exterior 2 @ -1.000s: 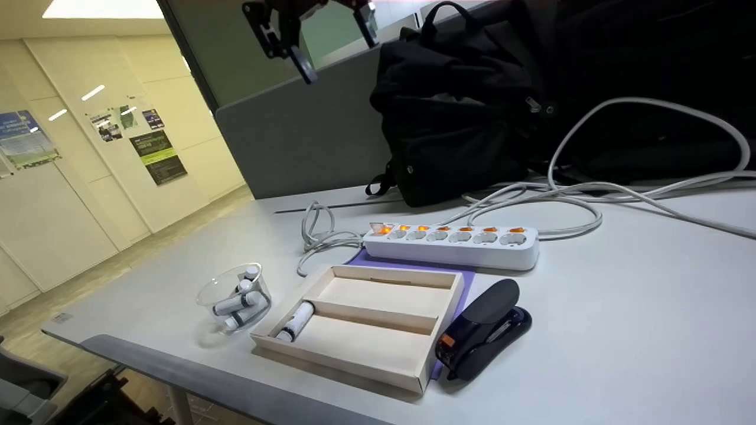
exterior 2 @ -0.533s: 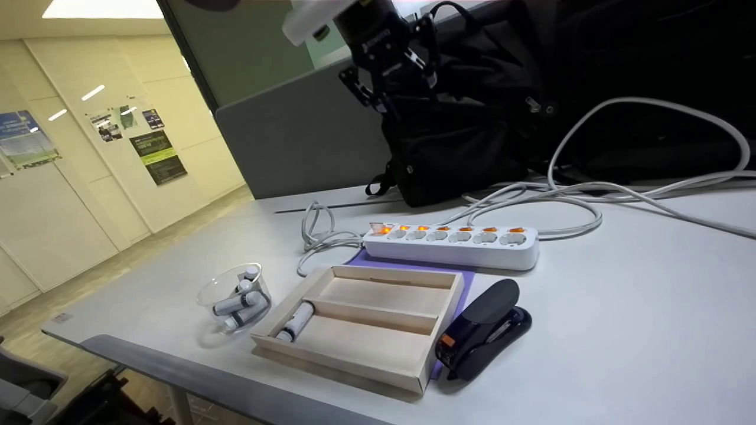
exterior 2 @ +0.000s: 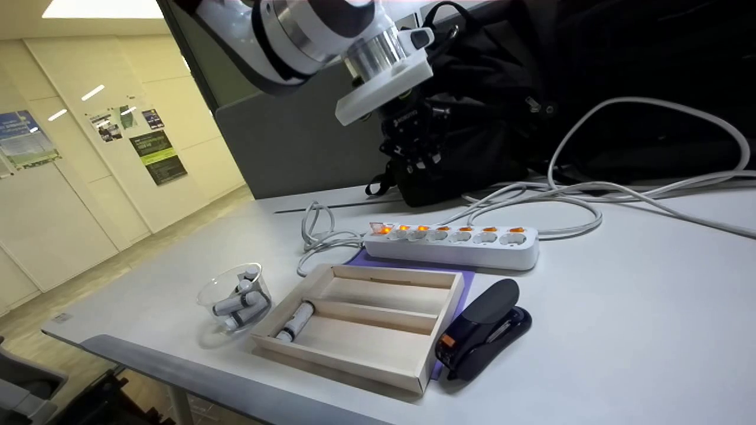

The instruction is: Switch on the middle switch on the adapter

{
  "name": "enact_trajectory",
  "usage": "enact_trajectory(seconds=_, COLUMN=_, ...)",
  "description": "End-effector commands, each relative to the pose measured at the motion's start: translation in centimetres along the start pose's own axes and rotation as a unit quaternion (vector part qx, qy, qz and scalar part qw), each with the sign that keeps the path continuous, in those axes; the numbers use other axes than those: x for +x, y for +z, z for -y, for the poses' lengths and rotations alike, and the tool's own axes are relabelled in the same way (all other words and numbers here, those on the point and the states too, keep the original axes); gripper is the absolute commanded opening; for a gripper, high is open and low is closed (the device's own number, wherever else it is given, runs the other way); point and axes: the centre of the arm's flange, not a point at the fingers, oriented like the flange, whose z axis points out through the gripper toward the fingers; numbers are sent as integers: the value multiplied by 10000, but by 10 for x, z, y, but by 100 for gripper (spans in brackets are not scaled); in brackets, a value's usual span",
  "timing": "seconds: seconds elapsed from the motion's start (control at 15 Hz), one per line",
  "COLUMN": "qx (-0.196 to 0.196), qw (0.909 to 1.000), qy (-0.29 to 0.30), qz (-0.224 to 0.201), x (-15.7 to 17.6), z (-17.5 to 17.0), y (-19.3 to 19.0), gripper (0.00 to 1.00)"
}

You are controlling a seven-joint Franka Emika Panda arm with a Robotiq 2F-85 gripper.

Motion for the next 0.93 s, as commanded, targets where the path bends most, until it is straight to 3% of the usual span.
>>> enact_trajectory(seconds=0.0, qx=-9, qw=9999, qy=53, qz=124, x=3, z=4, y=8, gripper=2)
enact_trajectory(seconds=0.33, qx=-75, qw=9994, qy=105, qz=317, x=11, z=8, y=20, gripper=0)
enact_trajectory(seconds=0.87, qx=0, qw=9999, qy=149, qz=18, x=10, z=18, y=57, gripper=0)
